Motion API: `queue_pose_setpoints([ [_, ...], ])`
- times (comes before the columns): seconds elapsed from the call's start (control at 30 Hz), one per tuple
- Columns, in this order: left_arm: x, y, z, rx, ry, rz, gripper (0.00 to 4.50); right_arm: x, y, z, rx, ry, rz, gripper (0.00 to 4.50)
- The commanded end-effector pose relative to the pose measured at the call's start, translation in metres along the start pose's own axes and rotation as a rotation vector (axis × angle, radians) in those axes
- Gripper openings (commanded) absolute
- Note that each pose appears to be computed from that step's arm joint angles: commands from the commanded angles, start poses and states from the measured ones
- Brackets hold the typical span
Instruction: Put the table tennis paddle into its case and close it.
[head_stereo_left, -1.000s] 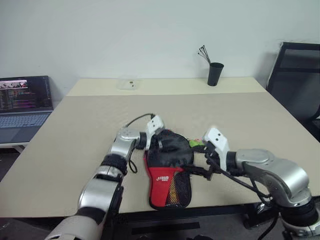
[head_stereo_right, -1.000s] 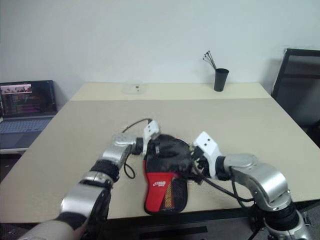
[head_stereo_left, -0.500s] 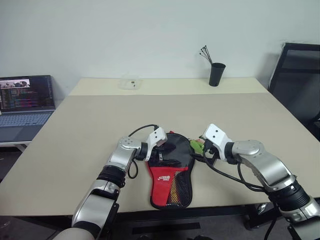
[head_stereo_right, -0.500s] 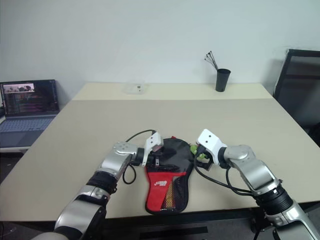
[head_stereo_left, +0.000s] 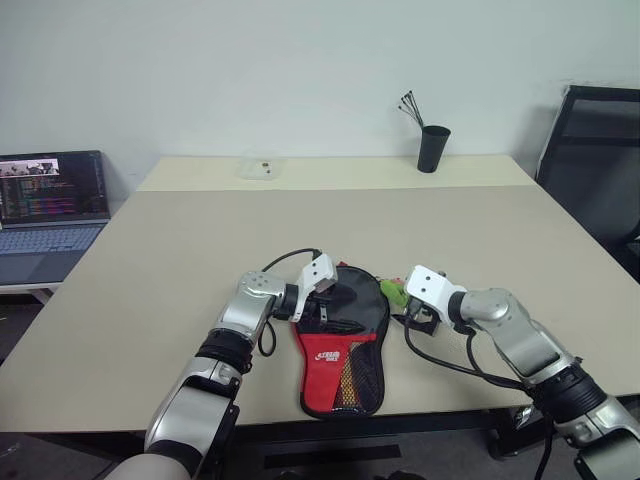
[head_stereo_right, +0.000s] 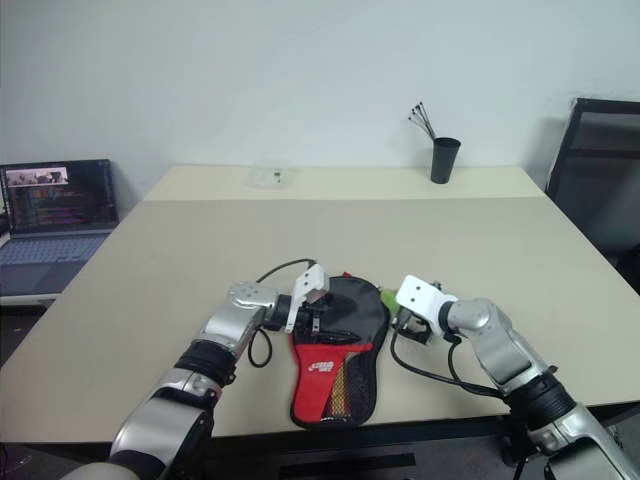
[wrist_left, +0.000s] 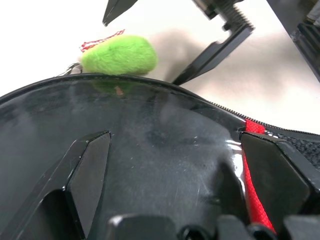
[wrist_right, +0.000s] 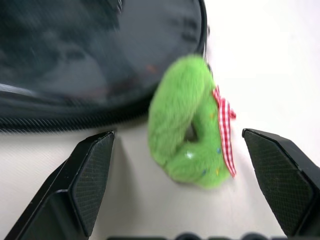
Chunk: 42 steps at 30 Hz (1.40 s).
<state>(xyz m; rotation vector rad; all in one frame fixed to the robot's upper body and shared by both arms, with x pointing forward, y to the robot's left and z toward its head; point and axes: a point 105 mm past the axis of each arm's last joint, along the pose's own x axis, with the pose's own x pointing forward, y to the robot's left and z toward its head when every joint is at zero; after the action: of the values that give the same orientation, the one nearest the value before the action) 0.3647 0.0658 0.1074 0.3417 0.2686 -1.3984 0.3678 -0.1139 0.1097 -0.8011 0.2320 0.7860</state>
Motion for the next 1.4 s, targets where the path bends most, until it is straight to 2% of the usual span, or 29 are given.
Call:
queue_pose_setpoints([
  [0.03,0.0,-0.002,0.014,0.051,-0.02,-0.018,4.48,0.002,-0.01,0.013,-0.005,-0.048,-0.045,4.5],
  [0.07,-0.001,-0.003,0.014,0.051,-0.02,-0.019,4.48,0.003,-0.011,0.014,0.002,-0.052,-0.053,4.5],
  [0.17,-0.001,-0.004,0.013,0.049,-0.019,-0.022,4.5,0.009,-0.013,0.018,0.018,-0.063,-0.076,3.95],
  [0.5,-0.001,0.006,0.018,0.055,-0.033,0.025,4.5,0.017,-0.012,0.02,0.03,-0.056,-0.088,0.47],
  [0.57,0.002,0.009,0.018,0.05,-0.033,0.036,4.5,0.017,-0.012,0.019,0.032,-0.053,-0.088,0.05],
  [0.73,0.014,0.011,0.008,0.033,-0.015,0.03,4.5,0.017,-0.011,0.018,0.037,-0.048,-0.087,0.05],
  [1.03,0.023,0.0,-0.026,0.027,0.072,-0.016,4.5,0.003,-0.019,0.01,0.053,-0.014,-0.119,0.05],
  [1.27,0.025,-0.003,-0.03,-0.001,0.065,-0.027,4.5,-0.024,-0.019,0.002,0.058,0.014,-0.127,0.05],
  [1.4,0.025,-0.004,-0.031,-0.017,0.062,-0.033,4.5,-0.044,-0.003,0.005,0.046,0.008,-0.057,0.05],
])
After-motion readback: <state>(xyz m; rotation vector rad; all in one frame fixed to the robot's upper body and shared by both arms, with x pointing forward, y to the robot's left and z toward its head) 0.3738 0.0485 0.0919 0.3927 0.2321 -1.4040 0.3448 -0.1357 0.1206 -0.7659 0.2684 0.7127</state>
